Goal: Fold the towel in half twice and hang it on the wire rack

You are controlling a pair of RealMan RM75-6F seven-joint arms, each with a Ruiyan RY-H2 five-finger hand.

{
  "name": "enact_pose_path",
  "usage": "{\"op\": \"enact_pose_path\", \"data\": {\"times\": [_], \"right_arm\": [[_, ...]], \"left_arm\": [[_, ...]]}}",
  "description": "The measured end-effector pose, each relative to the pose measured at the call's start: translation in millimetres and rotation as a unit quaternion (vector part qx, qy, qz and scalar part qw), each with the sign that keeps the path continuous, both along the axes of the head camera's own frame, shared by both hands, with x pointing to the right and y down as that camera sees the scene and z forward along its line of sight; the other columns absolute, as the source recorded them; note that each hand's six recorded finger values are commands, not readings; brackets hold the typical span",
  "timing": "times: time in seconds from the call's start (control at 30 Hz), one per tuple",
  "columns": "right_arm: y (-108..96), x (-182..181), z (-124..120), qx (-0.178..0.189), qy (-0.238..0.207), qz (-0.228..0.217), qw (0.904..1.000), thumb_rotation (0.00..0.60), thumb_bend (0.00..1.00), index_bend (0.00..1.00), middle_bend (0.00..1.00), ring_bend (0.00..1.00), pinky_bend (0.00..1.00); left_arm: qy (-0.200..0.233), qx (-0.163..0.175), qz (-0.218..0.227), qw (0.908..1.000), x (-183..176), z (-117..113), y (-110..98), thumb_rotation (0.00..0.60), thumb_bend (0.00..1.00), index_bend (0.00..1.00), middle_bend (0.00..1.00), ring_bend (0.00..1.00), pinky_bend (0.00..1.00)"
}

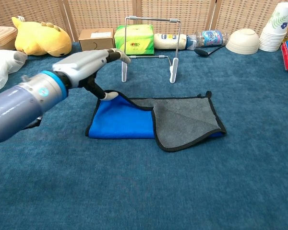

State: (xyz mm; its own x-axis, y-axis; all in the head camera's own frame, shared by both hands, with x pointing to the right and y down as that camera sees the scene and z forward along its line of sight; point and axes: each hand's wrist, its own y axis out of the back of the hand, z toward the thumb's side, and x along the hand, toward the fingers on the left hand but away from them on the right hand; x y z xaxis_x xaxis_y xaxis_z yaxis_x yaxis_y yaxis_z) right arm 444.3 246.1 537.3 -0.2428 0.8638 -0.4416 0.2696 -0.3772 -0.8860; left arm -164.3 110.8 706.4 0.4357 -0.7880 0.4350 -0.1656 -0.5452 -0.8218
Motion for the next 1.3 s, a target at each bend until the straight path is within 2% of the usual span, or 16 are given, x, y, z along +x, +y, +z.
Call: {"op": "enact_pose_path", "data": {"times": [0.27,0.43,0.73,0.87,1.07,1.3], "right_arm": [[-9,-10,7,-0.011,-0.009,-0.026,0.9996,0.6,0.38,0.12,0.03,0.0,0.0],[-18,-27,16,-0.024,-0.024,-0.062,0.9975,0.6,0.38,0.12,0.03,0.0,0.0],[-35,-74,33,-0.041,-0.074,-0.144,0.9859,0.6,0.35,0.14,0.03,0.0,0.0],[-39,-101,43,-0.058,-0.099,-0.19,0.975,0.6,0.33,0.14,0.03,0.0,0.0],[-46,-153,57,-0.078,-0.139,-0.266,0.9508,0.6,0.27,0.15,0.03,0.0,0.0],[-51,-205,72,-0.079,-0.154,-0.338,0.925,0.6,0.22,0.15,0.06,0.0,0.0]], "left_arm": [[0.024,-0.014,0.004,0.9996,-17,-27,17,0.6,0.42,0.16,0.04,0.0,0.0],[0.022,-0.018,-0.005,0.9996,-40,-47,28,0.6,0.42,0.18,0.04,0.0,0.0],[-0.014,-0.011,-0.069,0.9975,-115,-82,48,0.6,0.42,0.22,0.07,0.0,0.0],[-0.038,-0.016,-0.098,0.9943,-147,-93,61,0.6,0.42,0.23,0.07,0.0,0.0],[-0.054,-0.009,-0.144,0.9881,-182,-115,74,0.6,0.42,0.24,0.08,0.0,0.0],[-0.052,0.012,-0.172,0.9836,-202,-140,80,0.6,0.42,0.25,0.1,0.0,0.0]]}}
